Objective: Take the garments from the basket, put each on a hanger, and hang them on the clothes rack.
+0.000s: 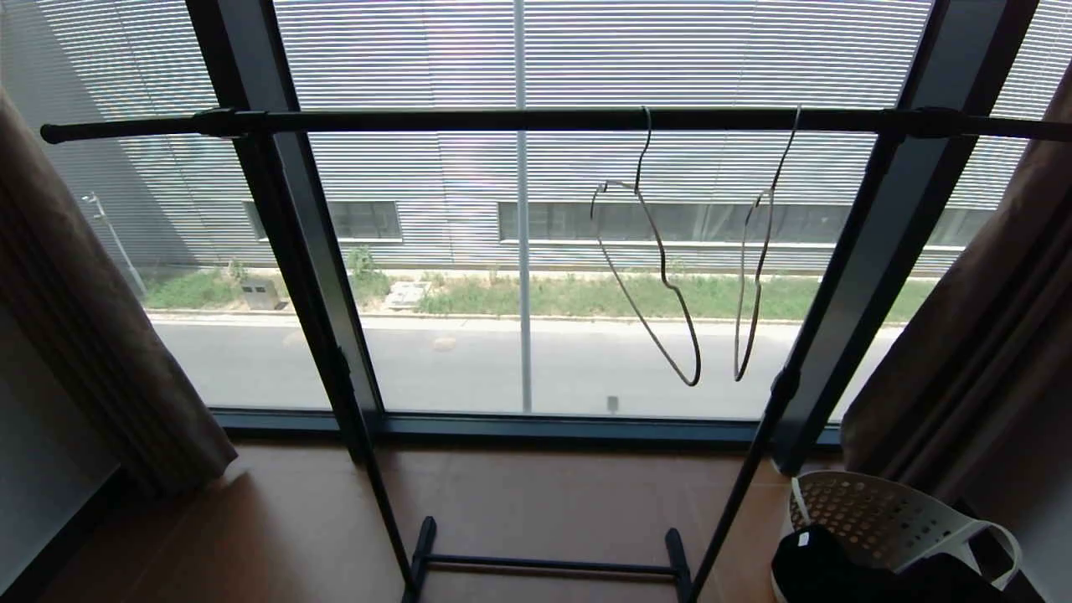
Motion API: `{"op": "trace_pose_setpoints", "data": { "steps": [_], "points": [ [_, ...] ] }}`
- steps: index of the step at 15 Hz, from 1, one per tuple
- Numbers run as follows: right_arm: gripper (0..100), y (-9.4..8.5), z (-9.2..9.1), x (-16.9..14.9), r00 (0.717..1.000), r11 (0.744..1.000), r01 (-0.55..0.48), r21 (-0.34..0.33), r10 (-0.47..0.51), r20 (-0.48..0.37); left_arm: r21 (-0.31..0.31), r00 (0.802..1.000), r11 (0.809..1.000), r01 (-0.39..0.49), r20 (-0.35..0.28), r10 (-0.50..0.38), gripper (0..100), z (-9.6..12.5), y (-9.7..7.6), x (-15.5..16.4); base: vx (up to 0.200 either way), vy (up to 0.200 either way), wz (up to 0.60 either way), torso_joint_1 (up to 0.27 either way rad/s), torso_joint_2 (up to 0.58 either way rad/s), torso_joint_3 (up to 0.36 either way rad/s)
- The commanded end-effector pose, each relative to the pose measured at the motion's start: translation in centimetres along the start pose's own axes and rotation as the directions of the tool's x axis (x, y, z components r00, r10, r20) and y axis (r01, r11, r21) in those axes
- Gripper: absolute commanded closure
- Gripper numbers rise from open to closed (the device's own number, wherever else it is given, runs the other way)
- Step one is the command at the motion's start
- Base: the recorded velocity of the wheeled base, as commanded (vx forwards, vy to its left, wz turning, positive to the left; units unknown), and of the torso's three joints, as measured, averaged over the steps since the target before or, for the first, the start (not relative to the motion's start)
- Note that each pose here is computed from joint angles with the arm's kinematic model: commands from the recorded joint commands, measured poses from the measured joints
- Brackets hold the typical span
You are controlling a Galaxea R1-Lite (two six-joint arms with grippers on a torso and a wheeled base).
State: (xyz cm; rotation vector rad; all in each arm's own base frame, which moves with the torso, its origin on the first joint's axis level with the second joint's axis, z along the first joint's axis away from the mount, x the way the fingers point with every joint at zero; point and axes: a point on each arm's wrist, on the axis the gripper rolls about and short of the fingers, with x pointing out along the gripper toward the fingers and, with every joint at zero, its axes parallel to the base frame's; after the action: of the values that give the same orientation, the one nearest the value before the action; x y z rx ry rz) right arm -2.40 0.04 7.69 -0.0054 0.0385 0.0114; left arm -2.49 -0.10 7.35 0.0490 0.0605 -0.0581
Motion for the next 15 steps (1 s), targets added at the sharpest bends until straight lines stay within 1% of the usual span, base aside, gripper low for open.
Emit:
{"op": "trace_pose_setpoints", "data": {
  "steps": [1, 8, 12, 15],
  "points": [
    [0, 0.00, 0.01, 0.01, 1.000, 1.000, 0.001, 0.000, -0.001, -0.001, 0.000, 1.000, 1.000, 0.000, -0.001, 0.000, 0, 0.00, 0.00, 0.00, 0.000, 0.000, 0.00, -0.193, 0.57, 0.354],
    [0, 0.00, 0.01, 0.01, 1.000, 1.000, 0.001, 0.000, -0.001, -0.001, -0.001, 1.000, 1.000, 0.000, 0.001, 0.000, 0, 0.00, 0.00, -0.01, 0.000, 0.000, 0.00, -0.149, 0.51, 0.355],
    [0, 0.00, -0.01, 0.01, 1.000, 1.000, -0.001, -0.002, 0.001, -0.003, -0.003, 1.000, 1.000, -0.001, 0.000, 0.001, 0, 0.00, 0.00, -0.01, 0.000, 0.000, 0.00, -0.103, 0.47, 0.367],
    [0, 0.00, -0.01, 0.01, 1.000, 1.000, 0.001, -0.002, -0.001, -0.003, -0.003, 1.000, 1.000, -0.001, 0.000, 0.001, 0, 0.00, 0.00, -0.01, 0.000, 0.000, 0.00, -0.054, 0.45, 0.388]
  ]
}}
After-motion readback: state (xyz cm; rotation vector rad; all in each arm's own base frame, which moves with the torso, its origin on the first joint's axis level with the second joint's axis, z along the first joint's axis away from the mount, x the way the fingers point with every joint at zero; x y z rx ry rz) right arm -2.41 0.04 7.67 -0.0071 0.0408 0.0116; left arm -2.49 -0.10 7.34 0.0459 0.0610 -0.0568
